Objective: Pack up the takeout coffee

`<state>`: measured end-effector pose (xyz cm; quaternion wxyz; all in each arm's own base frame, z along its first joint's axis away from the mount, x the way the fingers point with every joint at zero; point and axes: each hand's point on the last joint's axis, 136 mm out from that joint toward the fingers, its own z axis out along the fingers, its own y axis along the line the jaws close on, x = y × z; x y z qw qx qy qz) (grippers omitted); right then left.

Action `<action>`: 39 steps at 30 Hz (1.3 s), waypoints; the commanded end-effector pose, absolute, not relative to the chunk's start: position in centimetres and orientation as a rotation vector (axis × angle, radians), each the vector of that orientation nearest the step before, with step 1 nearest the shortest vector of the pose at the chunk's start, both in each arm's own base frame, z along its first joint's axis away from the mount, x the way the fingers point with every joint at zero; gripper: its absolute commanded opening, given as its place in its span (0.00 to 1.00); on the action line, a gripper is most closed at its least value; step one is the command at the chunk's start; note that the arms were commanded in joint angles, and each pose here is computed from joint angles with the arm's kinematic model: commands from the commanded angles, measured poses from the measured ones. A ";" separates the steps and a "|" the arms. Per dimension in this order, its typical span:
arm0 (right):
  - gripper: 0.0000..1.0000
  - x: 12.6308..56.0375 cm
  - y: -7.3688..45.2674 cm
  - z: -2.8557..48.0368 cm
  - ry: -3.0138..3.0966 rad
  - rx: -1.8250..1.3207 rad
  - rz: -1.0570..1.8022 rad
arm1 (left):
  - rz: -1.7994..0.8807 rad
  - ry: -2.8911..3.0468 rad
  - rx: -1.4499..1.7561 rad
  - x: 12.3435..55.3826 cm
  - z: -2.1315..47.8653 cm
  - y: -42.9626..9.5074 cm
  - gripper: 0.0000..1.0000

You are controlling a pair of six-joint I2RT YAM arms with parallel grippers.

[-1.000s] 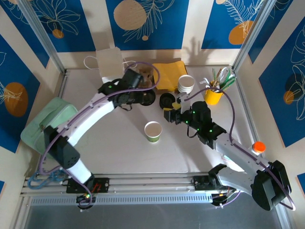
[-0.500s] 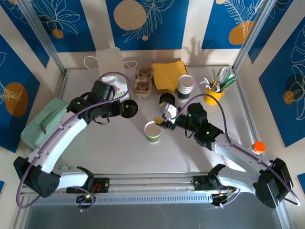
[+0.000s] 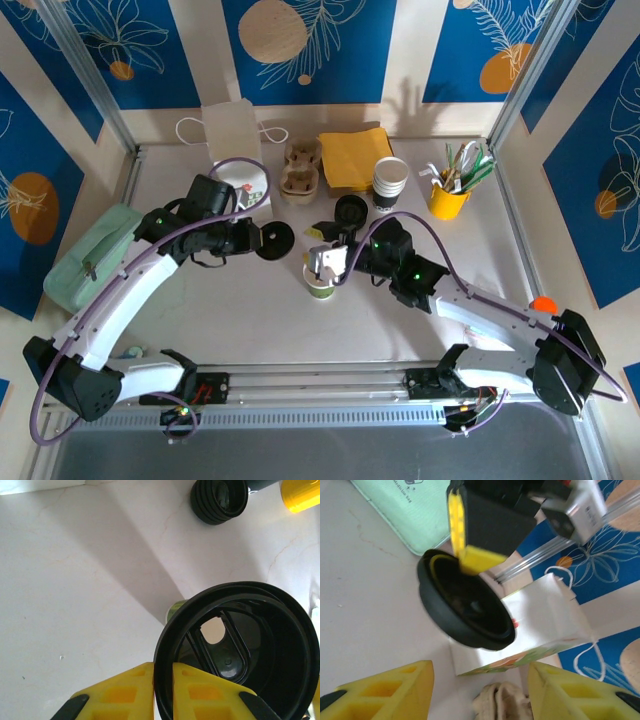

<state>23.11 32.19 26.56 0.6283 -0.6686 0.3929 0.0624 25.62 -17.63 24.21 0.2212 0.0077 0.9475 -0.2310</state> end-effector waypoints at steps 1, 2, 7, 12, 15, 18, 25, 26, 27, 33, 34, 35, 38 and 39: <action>0.52 23.1 32.5 27.8 0.823 -1.573 0.088 | -0.664 2.639 0.049 24.9 24.3 -17.6 0.15; 0.52 23.0 32.6 27.7 0.824 -1.586 0.094 | -0.667 2.636 0.049 24.9 24.3 -17.6 0.15; 0.50 23.0 33.0 27.6 0.784 -1.632 0.054 | -0.676 2.642 0.061 24.7 24.3 -17.8 0.15; 0.48 22.7 33.1 27.1 0.707 -1.700 0.006 | -0.687 2.646 0.065 24.5 24.3 -17.8 0.15; 0.47 22.7 33.1 26.9 0.703 -1.726 0.003 | -0.686 2.648 0.067 24.5 24.3 -17.8 0.15; 0.46 22.7 33.3 26.9 0.694 -1.731 0.001 | -0.689 2.650 0.065 24.5 24.3 -17.9 0.15; 0.40 22.4 33.7 27.3 0.661 -1.737 -0.006 | -0.691 2.653 0.075 24.5 24.2 -18.0 0.14; 0.39 22.4 33.8 27.2 0.656 -1.741 -0.006 | -0.688 2.657 0.073 24.5 24.1 -18.0 0.14; 0.38 22.3 33.8 27.1 0.651 -1.748 -0.002 | -0.687 2.658 0.074 24.5 24.1 -18.0 0.14; 0.38 22.0 34.4 26.8 0.637 -1.769 0.007 | -0.699 2.656 0.074 24.5 24.1 -18.1 0.14; 0.38 21.9 34.5 26.7 0.637 -1.773 0.013 | -0.700 2.656 0.071 24.5 24.1 -18.1 0.14; 0.38 21.8 34.6 26.6 0.636 -1.774 0.015 | -0.699 2.657 0.071 24.4 24.0 -18.1 0.14; 0.38 21.9 34.8 26.4 0.632 -1.779 0.005 | -0.701 2.656 0.069 24.4 23.9 -18.1 0.14; 0.38 21.9 34.9 26.4 0.629 -1.781 0.002 | -0.701 2.659 0.068 24.4 23.9 -18.1 0.14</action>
